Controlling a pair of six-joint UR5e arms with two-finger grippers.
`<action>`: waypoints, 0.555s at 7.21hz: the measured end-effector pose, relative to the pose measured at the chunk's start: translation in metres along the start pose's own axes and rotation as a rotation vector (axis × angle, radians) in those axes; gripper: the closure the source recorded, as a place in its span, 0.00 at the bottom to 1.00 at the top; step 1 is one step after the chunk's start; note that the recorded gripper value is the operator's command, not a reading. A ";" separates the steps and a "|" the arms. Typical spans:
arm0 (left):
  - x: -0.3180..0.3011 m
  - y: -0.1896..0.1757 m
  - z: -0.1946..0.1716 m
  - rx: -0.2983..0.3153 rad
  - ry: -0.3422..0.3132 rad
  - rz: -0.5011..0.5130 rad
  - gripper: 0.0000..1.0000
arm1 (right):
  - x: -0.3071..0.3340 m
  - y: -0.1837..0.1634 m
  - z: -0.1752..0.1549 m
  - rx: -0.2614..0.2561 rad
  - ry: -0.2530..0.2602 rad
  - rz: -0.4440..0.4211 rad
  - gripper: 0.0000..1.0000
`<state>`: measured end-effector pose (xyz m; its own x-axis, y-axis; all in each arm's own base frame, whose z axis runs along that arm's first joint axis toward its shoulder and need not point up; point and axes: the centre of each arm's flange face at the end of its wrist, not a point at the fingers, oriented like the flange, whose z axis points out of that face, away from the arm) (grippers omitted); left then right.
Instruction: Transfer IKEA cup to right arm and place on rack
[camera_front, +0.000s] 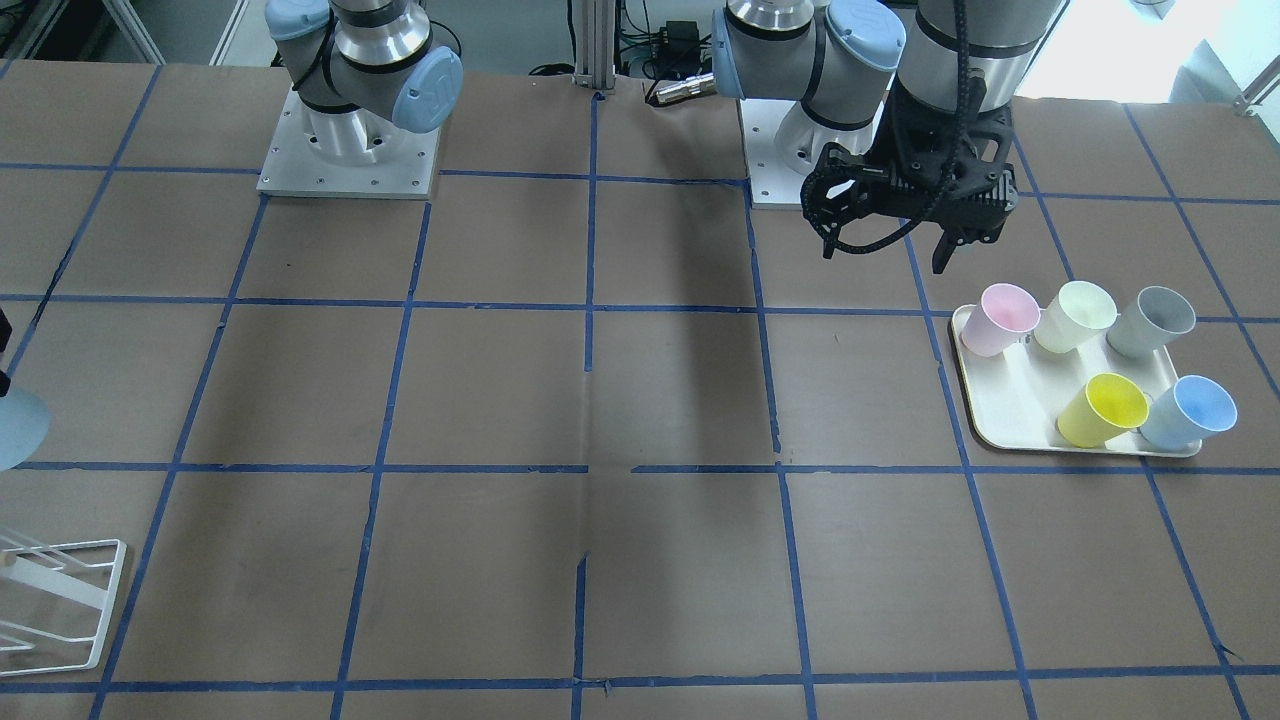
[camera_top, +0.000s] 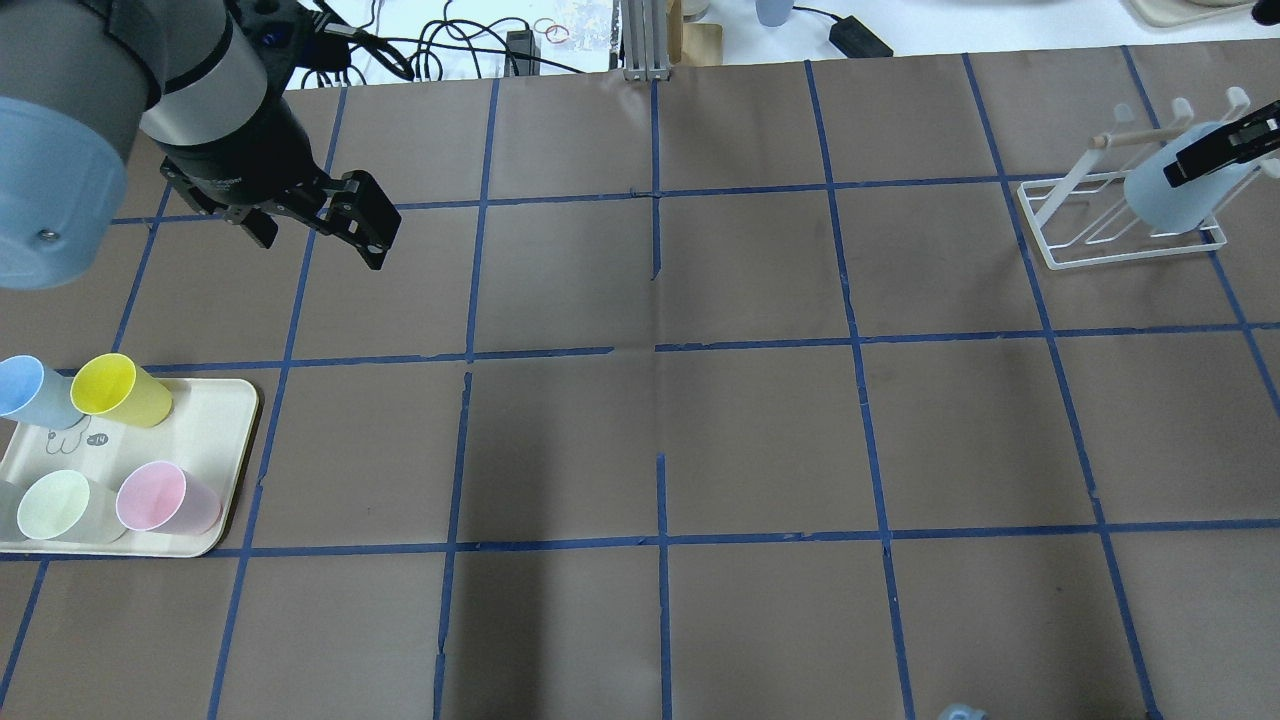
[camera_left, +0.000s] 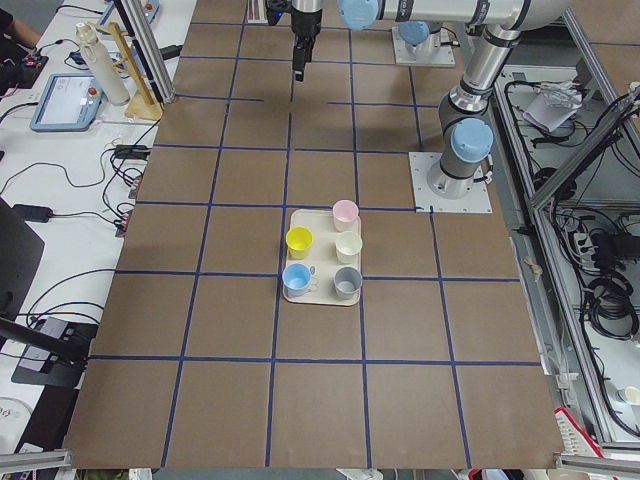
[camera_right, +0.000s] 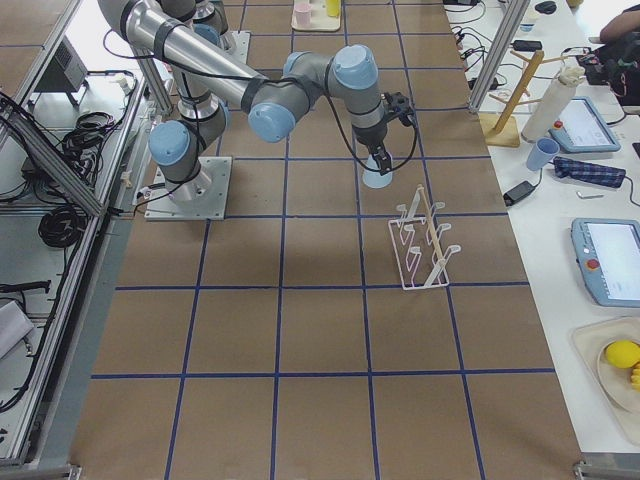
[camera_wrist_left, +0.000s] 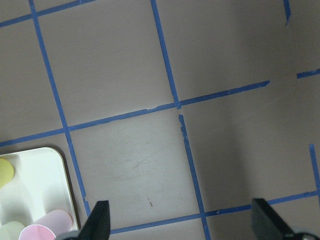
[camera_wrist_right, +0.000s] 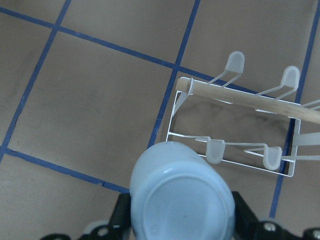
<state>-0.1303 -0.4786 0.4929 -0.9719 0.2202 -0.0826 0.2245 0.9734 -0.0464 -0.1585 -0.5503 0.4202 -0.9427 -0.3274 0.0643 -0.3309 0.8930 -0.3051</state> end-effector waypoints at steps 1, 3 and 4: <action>-0.001 0.003 0.003 -0.004 0.004 0.005 0.00 | 0.008 -0.004 0.007 -0.002 0.004 -0.008 0.84; -0.005 0.002 0.005 0.008 0.048 -0.005 0.00 | 0.019 -0.008 0.022 -0.001 0.009 -0.018 0.84; -0.017 0.000 0.006 0.014 0.062 -0.037 0.00 | 0.022 -0.009 0.029 0.001 0.011 -0.020 0.84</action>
<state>-0.1131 -0.4824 0.4886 -0.9821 0.1876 -0.0187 0.1884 0.9801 -0.0620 -0.1755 -0.5746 0.3971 -0.9363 -0.3418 0.0810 -0.3498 0.8859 -0.3045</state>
